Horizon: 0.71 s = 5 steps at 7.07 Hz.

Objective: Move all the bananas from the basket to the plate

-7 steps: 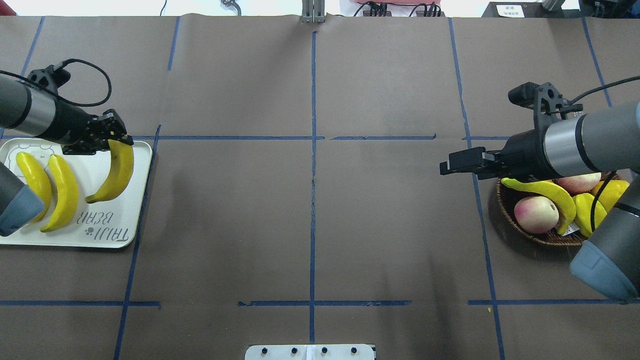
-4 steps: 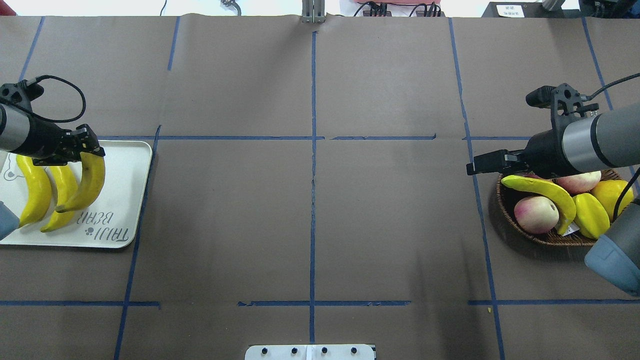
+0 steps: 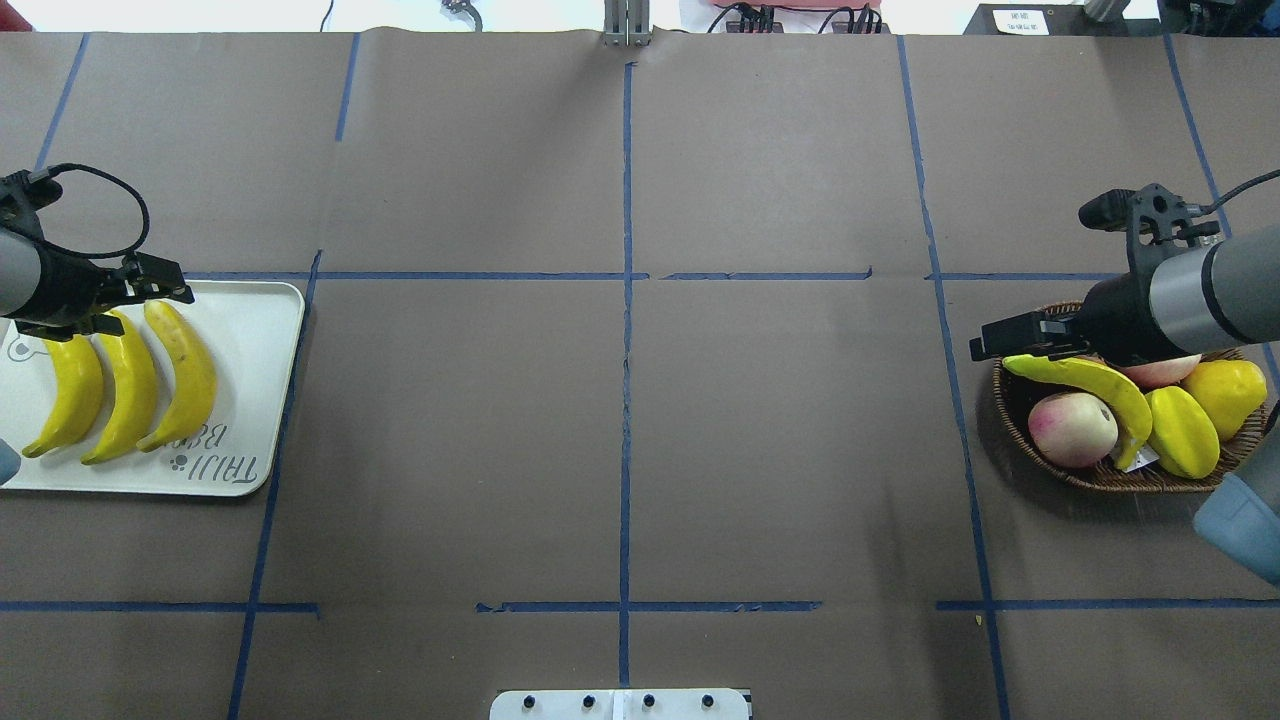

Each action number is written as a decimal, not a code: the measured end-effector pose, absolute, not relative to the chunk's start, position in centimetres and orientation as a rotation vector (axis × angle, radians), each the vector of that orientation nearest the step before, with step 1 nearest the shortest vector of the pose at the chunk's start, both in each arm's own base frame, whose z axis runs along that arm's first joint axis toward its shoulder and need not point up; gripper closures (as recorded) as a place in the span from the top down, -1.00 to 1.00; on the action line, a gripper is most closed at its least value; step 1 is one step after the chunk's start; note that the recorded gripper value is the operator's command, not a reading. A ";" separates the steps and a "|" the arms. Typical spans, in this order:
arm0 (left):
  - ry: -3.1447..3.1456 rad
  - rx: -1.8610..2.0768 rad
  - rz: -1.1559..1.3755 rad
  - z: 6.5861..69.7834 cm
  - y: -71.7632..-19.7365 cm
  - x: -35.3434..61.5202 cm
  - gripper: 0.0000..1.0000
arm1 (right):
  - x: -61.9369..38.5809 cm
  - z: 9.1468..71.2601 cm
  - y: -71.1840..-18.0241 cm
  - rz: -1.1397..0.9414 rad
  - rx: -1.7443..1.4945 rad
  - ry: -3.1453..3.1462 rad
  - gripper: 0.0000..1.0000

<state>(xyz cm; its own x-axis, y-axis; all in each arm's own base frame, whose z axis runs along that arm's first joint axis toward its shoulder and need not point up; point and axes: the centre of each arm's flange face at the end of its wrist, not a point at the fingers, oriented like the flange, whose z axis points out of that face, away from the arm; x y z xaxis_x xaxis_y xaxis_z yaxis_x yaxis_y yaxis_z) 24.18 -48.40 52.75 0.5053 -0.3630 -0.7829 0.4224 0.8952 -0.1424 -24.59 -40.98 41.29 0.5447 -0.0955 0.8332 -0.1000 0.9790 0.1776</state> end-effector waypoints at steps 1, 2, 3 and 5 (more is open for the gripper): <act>0.931 0.075 -0.472 52.5 -48.4 24.1 1.00 | -23.2 43.2 -41.5 -0.055 0.252 -0.957 1.00; 0.935 0.077 -0.471 52.3 -48.3 24.1 1.00 | -21.6 45.2 -42.7 -0.160 0.312 -0.911 1.00; 0.937 0.077 -0.470 52.2 -48.3 24.2 0.99 | -20.0 47.6 -44.3 -0.265 0.340 -0.891 1.00; 0.940 0.074 -0.466 52.3 -48.3 24.3 0.99 | -17.5 51.1 -46.9 -0.387 0.306 -0.962 1.00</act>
<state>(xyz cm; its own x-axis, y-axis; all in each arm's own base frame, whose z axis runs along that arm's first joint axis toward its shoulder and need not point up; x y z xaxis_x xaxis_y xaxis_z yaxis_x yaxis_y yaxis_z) 24.26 -48.33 52.25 0.4987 -0.3528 -0.7917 0.4164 0.8986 -0.1381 -17.47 -46.90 51.13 0.5128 -0.4492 0.7316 0.1826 0.8898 0.4183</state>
